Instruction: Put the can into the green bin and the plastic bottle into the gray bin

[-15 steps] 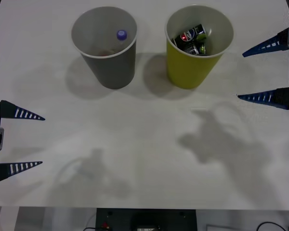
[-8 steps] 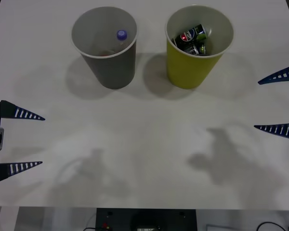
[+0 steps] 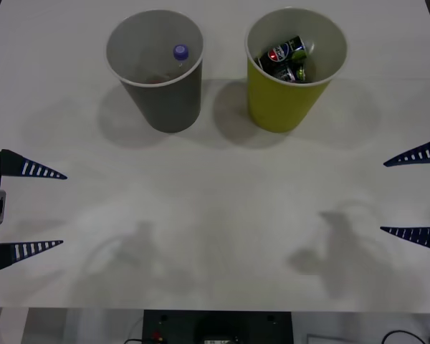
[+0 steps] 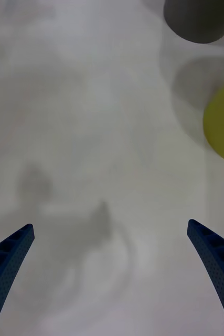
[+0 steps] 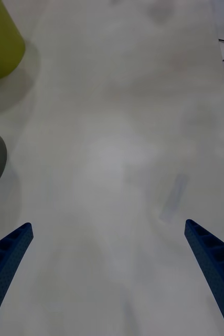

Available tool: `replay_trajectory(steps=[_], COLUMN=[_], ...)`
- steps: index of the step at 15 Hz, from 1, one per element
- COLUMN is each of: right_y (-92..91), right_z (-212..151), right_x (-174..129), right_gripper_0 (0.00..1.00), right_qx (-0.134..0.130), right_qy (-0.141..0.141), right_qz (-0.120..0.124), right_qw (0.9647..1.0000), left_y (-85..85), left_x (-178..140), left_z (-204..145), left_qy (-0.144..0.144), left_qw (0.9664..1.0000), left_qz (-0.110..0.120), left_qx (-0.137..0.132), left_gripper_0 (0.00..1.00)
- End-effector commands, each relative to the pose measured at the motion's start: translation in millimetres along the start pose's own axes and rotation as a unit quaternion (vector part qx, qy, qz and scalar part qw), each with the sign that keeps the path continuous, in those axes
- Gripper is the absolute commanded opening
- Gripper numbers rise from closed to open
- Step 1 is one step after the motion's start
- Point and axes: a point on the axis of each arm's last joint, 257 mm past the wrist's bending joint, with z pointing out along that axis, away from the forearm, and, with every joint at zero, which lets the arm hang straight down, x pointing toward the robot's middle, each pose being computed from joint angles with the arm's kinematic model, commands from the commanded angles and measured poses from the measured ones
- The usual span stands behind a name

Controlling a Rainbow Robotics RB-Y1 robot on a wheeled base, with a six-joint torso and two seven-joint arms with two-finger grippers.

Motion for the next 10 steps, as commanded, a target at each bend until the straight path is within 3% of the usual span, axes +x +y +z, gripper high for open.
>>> replay_trajectory(steps=[1,10], right_y=[8.9,4.8], right_z=[11.1,16.4], right_x=[4.7,10.8], right_gripper_0=[1.00,1.00], right_qx=[-0.004,0.013], right_qy=[0.002,0.007], right_qz=[-0.004,-0.011], right_qw=[1.0000,0.9998], left_y=[0.0,0.0], left_x=[0.0,0.0], left_z=[0.0,0.0], left_qy=[0.000,0.000], left_qw=[1.0000,1.0000], left_qz=[0.000,0.000], left_qx=[0.000,0.000], left_gripper_0=[1.00,1.00])
